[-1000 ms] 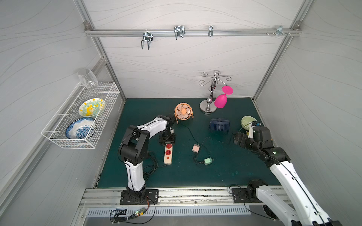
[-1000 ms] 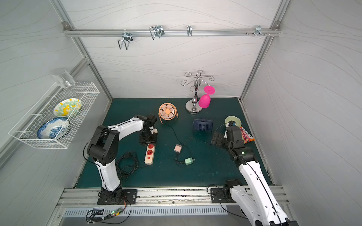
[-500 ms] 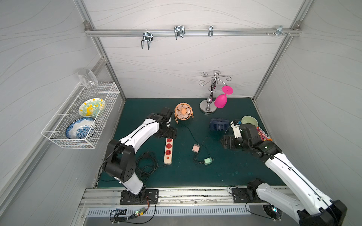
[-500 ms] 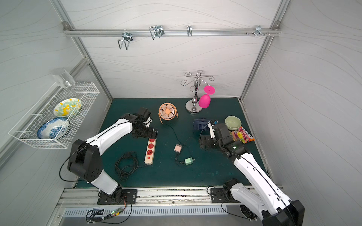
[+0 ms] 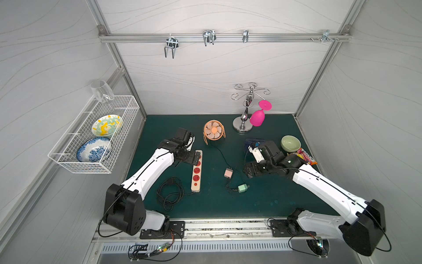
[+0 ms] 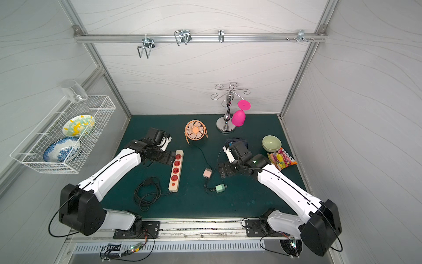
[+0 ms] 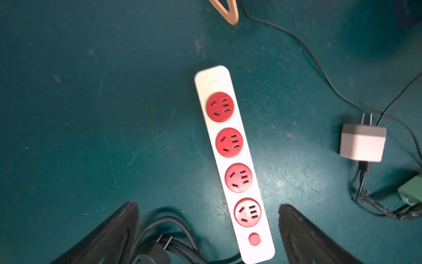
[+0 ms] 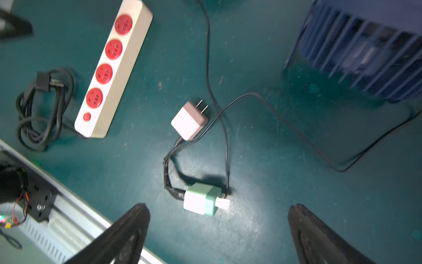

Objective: Plug the desk fan into the power strip
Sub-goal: Adjust the plug at the center of the board, then pick up the plug from the center of the board, then adjust the fan at the center of the board.

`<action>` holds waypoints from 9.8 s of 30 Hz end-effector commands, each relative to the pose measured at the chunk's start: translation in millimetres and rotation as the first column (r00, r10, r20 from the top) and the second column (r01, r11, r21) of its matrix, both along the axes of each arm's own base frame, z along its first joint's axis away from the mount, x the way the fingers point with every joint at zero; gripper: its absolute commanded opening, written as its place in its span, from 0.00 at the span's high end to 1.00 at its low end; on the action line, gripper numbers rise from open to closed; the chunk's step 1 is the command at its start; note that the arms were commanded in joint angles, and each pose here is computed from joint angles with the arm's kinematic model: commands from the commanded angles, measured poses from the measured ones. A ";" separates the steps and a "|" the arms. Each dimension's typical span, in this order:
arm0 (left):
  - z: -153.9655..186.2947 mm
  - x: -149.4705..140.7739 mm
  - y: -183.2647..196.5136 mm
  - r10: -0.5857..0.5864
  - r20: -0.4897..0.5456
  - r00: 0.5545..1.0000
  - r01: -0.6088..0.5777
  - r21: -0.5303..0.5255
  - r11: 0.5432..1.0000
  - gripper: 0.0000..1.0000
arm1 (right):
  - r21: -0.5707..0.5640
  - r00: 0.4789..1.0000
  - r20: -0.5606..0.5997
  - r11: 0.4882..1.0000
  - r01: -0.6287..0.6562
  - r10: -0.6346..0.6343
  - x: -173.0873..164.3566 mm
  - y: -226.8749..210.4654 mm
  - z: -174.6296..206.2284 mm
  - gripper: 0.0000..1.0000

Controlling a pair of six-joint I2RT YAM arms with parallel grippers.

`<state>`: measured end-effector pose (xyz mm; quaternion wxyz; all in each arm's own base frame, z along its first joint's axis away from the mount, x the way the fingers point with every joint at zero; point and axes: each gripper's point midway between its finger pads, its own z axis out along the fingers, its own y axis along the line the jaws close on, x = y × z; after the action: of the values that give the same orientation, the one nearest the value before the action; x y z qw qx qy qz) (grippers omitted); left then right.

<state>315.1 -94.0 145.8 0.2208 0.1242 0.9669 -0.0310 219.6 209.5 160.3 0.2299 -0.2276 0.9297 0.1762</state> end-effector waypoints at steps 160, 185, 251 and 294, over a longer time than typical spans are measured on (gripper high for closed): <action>24.9 7.0 41.9 0.158 0.071 0.985 -0.136 -0.251 0.958 0.00 | -0.426 0.298 -0.020 0.261 -0.866 0.954 -67.3 22.9 -122.1 0.64; 146.7 -49.5 -75.6 -0.734 0.460 0.500 0.827 -0.001 0.562 0.04 | 0.249 0.590 0.330 0.535 -0.807 0.737 -61.8 65.3 50.9 1.00; 129.1 -130.9 -191.0 -0.768 0.350 -0.537 0.829 0.390 -0.402 0.41 | 0.726 0.584 0.300 0.216 -0.653 0.755 -55.6 98.1 117.8 1.00; 78.1 -31.3 -113.1 -0.960 0.161 0.230 0.930 0.254 0.266 0.98 | 0.233 0.875 0.107 0.867 0.440 -0.473 167.5 -117.2 29.6 0.02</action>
<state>273.2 -203.5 205.2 0.2603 0.7312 0.6246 -0.0860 354.4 118.7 191.2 0.3406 -0.0721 0.9086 0.2307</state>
